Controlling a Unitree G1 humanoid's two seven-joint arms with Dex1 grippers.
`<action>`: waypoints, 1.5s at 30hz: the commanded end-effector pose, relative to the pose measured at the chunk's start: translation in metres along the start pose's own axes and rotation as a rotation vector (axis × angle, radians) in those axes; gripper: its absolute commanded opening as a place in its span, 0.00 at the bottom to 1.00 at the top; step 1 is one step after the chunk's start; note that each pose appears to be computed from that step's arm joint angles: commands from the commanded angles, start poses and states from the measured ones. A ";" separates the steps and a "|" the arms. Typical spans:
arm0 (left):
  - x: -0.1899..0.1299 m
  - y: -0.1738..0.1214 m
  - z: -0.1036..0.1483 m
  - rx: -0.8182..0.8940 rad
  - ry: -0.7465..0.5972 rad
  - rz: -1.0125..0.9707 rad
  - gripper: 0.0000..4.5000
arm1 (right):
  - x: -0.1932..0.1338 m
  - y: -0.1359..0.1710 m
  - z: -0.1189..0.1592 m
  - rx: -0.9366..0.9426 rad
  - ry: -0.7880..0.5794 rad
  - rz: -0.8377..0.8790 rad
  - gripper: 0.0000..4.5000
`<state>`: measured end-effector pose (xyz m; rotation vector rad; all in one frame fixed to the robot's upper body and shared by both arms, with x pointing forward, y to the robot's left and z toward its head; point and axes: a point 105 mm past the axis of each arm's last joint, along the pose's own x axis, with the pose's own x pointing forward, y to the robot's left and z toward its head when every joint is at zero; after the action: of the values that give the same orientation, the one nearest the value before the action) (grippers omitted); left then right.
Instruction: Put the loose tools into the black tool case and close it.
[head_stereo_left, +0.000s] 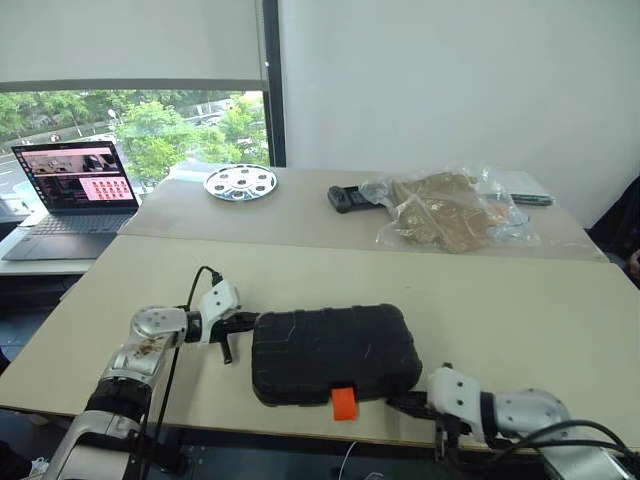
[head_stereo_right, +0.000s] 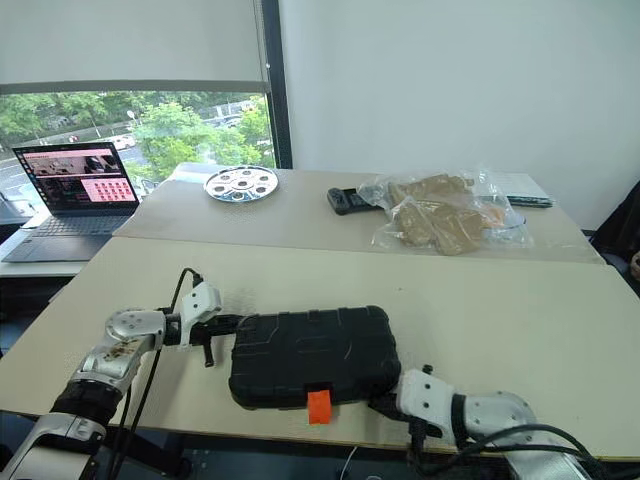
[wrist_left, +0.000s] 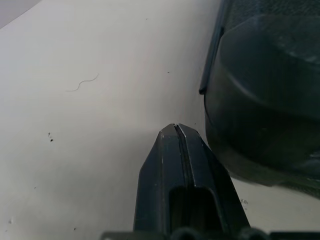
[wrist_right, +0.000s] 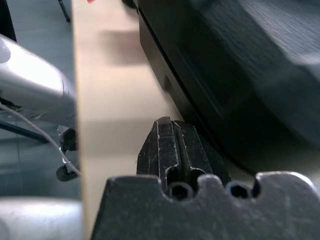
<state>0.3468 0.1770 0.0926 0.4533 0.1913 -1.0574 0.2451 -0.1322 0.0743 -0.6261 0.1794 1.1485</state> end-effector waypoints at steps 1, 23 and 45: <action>-0.008 0.004 0.008 -0.028 -0.059 0.055 0.00 | 0.001 -0.031 0.003 -0.050 0.001 -0.096 0.00; 0.007 -0.025 0.097 -0.052 -0.257 -0.194 0.00 | -0.045 -0.003 0.019 0.179 0.037 0.012 0.00; 0.043 -0.030 0.057 0.047 -0.094 -0.201 0.00 | 0.007 -0.025 0.048 0.051 0.022 0.072 0.00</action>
<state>0.3349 0.0971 0.1385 0.4247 0.0470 -1.3120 0.2570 -0.1134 0.1083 -0.5685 0.3132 1.2037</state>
